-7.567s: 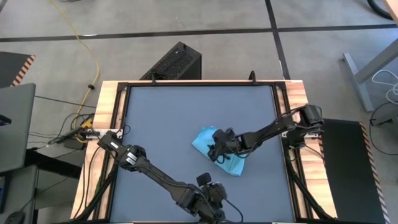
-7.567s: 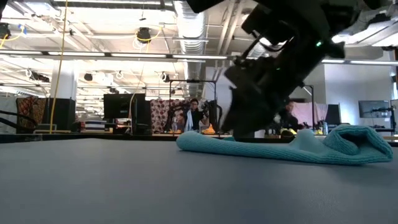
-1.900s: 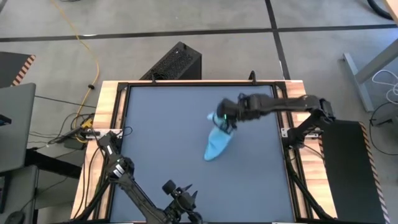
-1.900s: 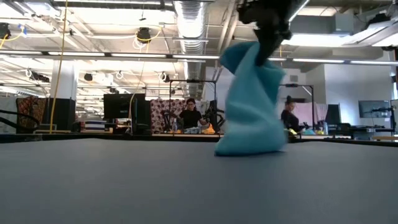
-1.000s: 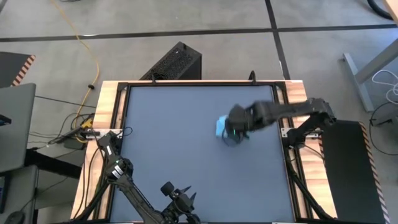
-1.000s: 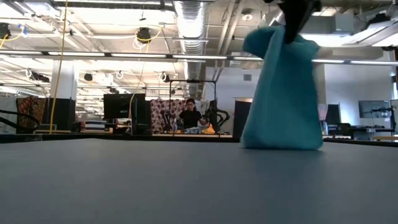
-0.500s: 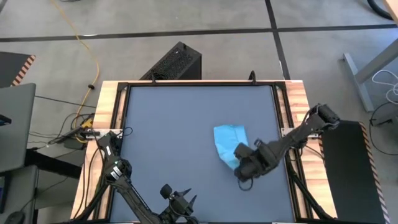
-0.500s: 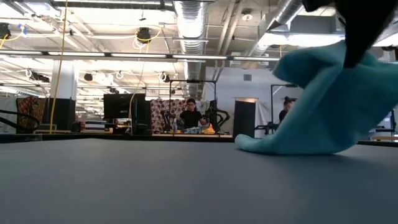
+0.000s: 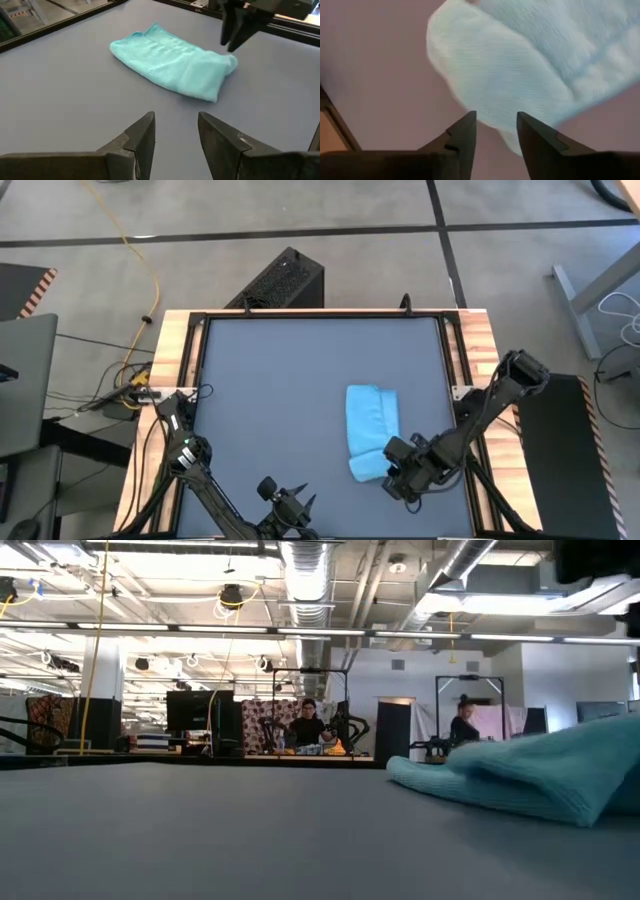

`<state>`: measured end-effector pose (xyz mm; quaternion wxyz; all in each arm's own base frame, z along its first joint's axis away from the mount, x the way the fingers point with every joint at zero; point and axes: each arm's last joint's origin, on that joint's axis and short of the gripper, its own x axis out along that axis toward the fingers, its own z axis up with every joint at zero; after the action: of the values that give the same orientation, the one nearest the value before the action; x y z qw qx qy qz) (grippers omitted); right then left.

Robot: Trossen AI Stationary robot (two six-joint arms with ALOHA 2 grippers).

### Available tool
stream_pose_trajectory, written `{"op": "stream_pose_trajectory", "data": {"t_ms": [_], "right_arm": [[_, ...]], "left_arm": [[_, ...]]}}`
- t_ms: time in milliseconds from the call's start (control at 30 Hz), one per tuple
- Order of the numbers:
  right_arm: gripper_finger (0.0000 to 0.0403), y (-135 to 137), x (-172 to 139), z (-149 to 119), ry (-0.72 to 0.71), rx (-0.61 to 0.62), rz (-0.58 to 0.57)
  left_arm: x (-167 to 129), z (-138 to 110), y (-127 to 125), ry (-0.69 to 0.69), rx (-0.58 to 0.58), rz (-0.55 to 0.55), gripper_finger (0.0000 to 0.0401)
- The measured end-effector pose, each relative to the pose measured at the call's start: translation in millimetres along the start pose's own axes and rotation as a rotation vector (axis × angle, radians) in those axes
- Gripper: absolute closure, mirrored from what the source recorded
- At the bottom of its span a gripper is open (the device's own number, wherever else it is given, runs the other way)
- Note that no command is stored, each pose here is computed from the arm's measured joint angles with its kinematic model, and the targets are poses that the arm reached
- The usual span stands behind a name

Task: Roll towel
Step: Roll the blue microfiber towel

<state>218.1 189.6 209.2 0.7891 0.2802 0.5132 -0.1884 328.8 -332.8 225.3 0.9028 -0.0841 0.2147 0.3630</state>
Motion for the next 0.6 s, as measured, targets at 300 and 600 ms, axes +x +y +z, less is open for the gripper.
{"op": "stream_pose_trajectory", "data": {"t_ms": [300,600], "right_arm": [[0.0185,-9,5,-20,0.001,-0.054,-0.034],[0.0188,-38,29,-10,0.001,-0.003,-0.175]], "left_arm": [[7,4,-2,-0.003,-0.031,0.005,0.0262],[26,13,-1,-0.004,-0.053,0.042,0.0262]]}}
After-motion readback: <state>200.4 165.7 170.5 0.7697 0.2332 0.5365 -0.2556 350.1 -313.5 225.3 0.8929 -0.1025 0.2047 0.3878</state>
